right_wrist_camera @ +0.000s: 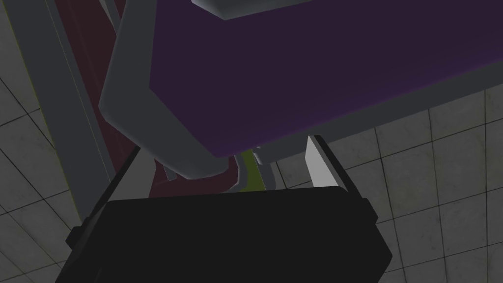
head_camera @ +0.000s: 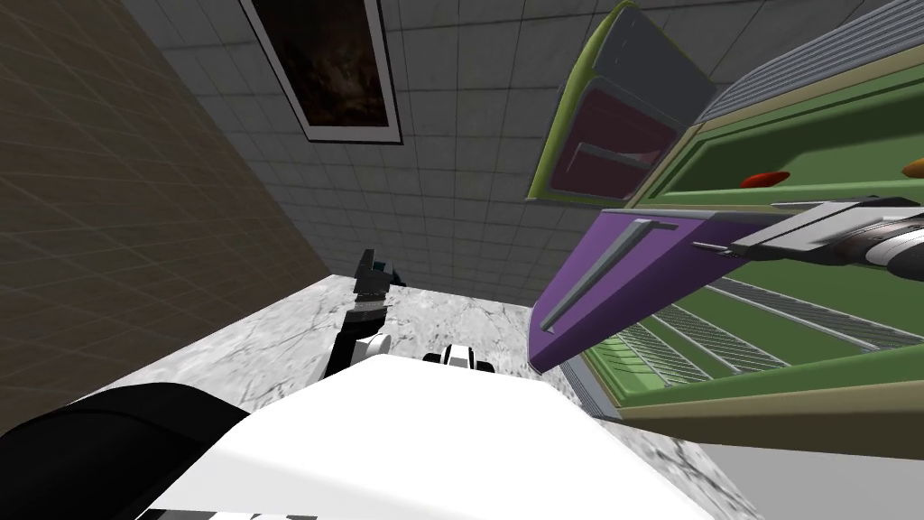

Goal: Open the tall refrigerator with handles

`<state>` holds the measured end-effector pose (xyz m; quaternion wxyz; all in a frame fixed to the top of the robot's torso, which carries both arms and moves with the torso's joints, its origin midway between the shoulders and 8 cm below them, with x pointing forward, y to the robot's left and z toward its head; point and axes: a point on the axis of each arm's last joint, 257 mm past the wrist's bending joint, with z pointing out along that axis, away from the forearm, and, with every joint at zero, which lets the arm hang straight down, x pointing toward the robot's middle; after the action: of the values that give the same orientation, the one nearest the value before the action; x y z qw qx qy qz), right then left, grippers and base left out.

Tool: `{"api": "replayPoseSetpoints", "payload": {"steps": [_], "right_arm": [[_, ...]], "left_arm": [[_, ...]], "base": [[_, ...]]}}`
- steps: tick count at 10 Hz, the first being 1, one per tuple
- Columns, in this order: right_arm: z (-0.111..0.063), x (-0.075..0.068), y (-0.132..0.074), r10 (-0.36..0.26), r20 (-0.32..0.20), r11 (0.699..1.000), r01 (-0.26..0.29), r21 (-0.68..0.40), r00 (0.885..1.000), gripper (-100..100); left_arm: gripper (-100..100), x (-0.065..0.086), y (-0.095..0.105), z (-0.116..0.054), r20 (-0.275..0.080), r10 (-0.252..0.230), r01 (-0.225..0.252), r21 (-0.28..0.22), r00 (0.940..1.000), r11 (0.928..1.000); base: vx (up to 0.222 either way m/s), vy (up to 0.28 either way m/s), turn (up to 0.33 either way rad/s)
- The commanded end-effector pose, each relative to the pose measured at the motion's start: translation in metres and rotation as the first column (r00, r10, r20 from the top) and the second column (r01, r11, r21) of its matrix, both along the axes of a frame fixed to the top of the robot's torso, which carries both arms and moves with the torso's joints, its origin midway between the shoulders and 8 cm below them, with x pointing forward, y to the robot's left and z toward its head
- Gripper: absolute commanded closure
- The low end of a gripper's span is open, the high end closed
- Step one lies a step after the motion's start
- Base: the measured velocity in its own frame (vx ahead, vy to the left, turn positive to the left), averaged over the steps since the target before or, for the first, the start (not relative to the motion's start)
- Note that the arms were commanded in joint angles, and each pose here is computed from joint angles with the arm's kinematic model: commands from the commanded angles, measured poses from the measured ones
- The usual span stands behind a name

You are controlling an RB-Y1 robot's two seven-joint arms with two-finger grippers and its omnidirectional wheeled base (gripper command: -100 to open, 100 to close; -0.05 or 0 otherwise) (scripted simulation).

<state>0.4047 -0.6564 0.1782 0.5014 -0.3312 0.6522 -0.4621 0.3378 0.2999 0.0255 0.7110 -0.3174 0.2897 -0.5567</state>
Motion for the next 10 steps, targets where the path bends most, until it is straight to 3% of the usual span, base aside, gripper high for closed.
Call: {"api": "replayPoseSetpoints", "payload": {"steps": [1,3,7,8,9,10], "right_arm": [[0.018,0.007,0.013,0.014,-0.002,1.000,-0.014,-0.014,1.000,-100],[0.037,0.017,0.028,0.036,-0.005,0.999,-0.036,-0.026,0.999,-100],[0.049,0.021,0.036,0.049,-0.001,0.998,-0.049,-0.033,0.999,-100],[0.058,0.026,0.045,0.060,0.000,0.997,-0.060,-0.039,0.998,-100],[0.041,0.025,0.041,0.054,-0.032,0.998,-0.055,-0.028,0.998,-100],[0.040,0.025,0.042,0.055,-0.035,0.998,-0.056,-0.025,0.998,0]], "left_arm": [[0,0.000,0.000,0.000,0.000,0.000,0.000,0.000,1.0000,1.0000],[0,0.000,0.000,0.000,0.000,0.000,0.000,0.000,1.0000,1.0000],[0,0.000,0.000,0.000,0.000,0.000,0.000,0.000,1.0000,1.0000],[0,0.000,0.000,0.000,0.000,0.000,0.000,0.000,1.0000,1.0000],[0,0.000,0.000,0.000,0.000,0.000,0.000,0.000,1.0000,1.0000],[0,0.000,0.000,0.000,0.000,0.000,0.000,0.000,1.0000,1.0000]], "base": [[0.011,0.017,-0.064],[0.022,0.038,-0.116],[0.008,0.016,-0.035],[0.017,-0.006,-0.061],[-0.003,0.008,-0.039],[-0.013,0.010,-0.015]]}}
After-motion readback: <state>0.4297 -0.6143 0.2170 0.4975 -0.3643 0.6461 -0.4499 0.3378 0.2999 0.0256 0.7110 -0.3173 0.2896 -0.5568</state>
